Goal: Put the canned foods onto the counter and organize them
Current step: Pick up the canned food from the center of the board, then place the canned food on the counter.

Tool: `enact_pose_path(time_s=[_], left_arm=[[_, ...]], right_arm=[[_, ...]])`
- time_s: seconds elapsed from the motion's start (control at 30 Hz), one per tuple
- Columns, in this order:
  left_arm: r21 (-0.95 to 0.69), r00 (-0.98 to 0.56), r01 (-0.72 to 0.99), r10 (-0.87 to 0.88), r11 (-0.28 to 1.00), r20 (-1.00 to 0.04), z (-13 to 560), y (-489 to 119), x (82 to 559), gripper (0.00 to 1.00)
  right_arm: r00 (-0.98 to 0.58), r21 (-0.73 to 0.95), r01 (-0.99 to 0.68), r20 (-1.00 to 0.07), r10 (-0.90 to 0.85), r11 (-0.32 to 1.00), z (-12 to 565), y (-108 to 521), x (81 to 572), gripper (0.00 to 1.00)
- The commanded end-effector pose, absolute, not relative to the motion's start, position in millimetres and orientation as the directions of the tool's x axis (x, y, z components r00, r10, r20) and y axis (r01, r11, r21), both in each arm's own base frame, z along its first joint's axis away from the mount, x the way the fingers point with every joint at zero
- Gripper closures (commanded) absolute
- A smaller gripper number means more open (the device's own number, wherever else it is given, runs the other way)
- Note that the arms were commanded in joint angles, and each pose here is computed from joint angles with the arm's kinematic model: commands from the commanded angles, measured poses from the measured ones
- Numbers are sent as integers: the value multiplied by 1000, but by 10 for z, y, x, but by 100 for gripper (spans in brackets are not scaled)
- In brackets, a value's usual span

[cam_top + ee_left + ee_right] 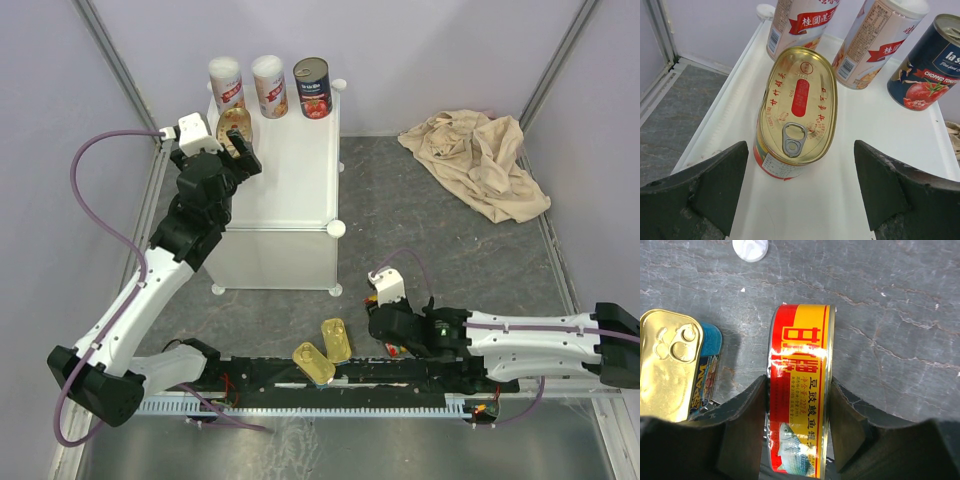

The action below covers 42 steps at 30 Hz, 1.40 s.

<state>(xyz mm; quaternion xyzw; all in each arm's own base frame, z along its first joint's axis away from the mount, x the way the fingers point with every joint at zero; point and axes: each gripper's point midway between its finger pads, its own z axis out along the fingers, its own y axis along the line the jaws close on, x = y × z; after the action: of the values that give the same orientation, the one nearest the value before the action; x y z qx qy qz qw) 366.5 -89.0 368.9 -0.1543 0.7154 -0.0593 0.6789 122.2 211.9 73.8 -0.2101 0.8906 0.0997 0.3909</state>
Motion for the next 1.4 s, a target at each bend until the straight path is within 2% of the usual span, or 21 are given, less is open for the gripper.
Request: enact_pose_path(time_s=[0.0,0.23,0.67,0.9,1.37], left_arm=[[-352,25,-114,-352,929,-936,3877,-885,3590,8],[-357,23,-105,-356,928,-934,3872,-901,3585,8],[-369,17,-76,-368,926,-930,3896,-951,3581,8],[-374,24,-62,-373,925,-927,3950,-962,3563,8],[-372,40,-59,-370,926,-928,3992,-909,3478,8]], right_arm=[[-532,43,-418,-821,-207,907,1224,2200,1386,96],[-455,-6,-383,-869,-194,924,1628,2031,1515,96],[-194,-103,-326,-966,-173,940,3146,1967,1838,97],[-67,-207,-311,-969,-238,928,3833,2128,1975,98],[87,-372,-323,-927,-364,871,4453,2691,2155,99]])
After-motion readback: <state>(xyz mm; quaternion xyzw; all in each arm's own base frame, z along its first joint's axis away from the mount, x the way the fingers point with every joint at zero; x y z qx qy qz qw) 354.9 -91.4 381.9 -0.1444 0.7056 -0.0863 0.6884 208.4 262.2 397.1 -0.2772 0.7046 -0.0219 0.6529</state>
